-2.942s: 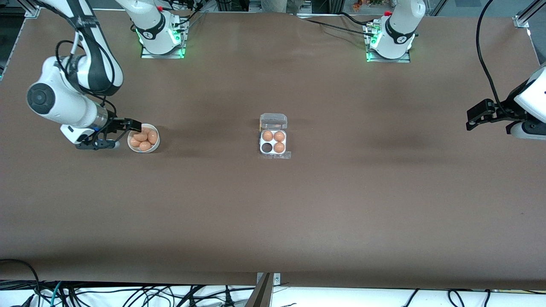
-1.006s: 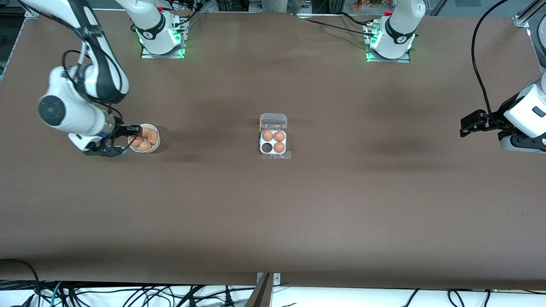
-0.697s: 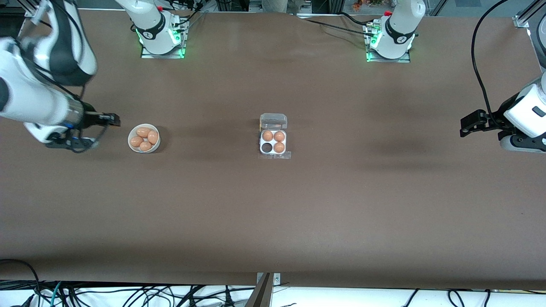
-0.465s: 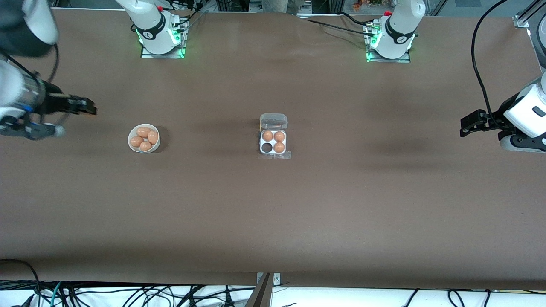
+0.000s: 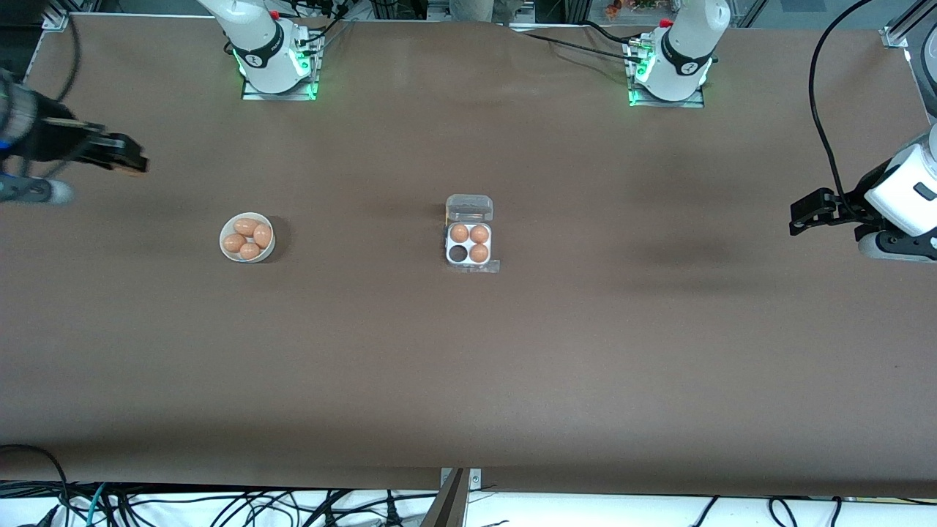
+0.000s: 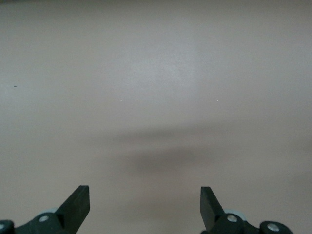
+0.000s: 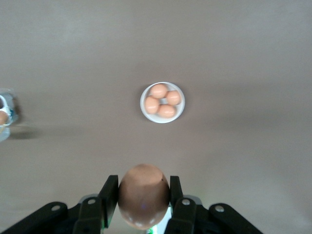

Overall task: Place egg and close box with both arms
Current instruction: 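Lift the egg with the right gripper and carry it to the carton, then lower the egg into the empty carton slot and open the right gripper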

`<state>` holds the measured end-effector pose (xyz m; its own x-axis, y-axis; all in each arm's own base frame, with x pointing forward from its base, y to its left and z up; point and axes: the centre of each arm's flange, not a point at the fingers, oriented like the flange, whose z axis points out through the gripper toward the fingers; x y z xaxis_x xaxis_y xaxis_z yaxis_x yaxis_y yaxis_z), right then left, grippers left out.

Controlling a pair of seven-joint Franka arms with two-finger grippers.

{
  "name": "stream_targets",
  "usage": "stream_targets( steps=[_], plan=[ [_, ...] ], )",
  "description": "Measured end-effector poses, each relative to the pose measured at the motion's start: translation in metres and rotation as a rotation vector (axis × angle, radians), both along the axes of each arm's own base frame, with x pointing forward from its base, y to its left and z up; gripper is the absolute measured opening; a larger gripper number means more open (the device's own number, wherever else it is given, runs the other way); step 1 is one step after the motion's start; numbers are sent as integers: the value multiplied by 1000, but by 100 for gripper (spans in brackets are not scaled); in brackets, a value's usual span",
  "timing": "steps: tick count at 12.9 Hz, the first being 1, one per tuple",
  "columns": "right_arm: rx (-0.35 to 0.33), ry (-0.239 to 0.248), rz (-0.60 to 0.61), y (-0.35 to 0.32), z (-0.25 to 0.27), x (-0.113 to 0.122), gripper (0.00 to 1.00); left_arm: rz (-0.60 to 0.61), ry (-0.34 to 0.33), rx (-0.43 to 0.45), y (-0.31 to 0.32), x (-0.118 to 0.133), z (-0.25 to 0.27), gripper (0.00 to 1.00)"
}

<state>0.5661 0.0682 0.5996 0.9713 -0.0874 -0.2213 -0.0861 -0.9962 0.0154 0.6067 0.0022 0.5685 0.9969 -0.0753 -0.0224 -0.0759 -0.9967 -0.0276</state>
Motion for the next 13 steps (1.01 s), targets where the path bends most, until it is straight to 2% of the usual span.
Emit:
stream_targets(
  steps=[4,8,13],
  plan=[
    [12,-18,-37,148,-50,7,47,-2,0,0,-1,0,0,100],
    [52,-47,-74,272,-146,13,47,0,1,0,0,0,-1,100],
    [49,-93,-36,376,-263,-9,47,2,3,0,1,1,-2,100]
  ],
)
